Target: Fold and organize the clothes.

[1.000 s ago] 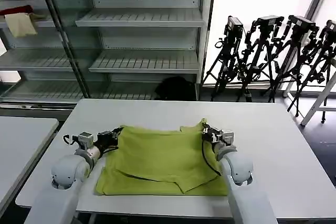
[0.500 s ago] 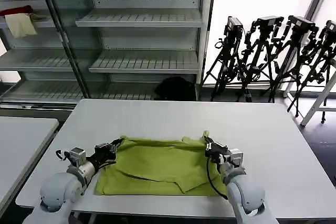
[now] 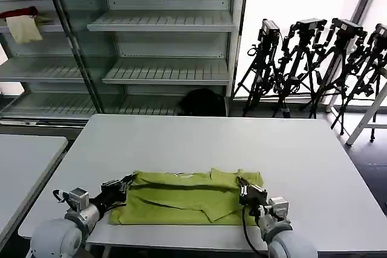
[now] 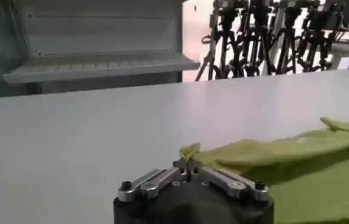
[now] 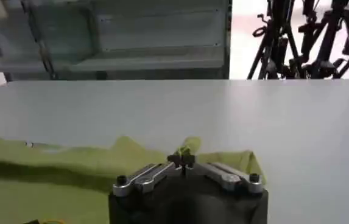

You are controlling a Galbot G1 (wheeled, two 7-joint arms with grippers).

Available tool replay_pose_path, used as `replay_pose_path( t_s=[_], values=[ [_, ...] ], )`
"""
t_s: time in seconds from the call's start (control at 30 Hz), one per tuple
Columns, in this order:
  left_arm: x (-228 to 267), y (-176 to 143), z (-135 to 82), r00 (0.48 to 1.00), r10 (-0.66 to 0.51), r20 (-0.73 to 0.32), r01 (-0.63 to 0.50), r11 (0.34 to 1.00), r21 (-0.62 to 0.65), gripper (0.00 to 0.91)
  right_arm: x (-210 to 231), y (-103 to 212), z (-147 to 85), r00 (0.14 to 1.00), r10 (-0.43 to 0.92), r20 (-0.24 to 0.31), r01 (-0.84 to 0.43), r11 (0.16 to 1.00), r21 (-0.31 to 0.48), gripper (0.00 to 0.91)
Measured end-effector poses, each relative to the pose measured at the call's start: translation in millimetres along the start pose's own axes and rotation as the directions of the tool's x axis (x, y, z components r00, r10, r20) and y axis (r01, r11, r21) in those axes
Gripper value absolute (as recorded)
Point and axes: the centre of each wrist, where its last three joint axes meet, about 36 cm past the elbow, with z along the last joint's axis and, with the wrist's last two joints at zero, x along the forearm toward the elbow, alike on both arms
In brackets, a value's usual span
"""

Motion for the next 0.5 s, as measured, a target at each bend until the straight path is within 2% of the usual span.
replay_pose_path(
  t_s=[0.5],
  values=[
    [19.3, -6.8, 4.5, 0.999, -0.030, -0.021, 0.029, 0.997, -0.066, 0.000, 7.4, 7.9, 10.7, 1.000, 0.009, -0.029, -0.009, 1.000, 0.006, 0.000]
  ],
)
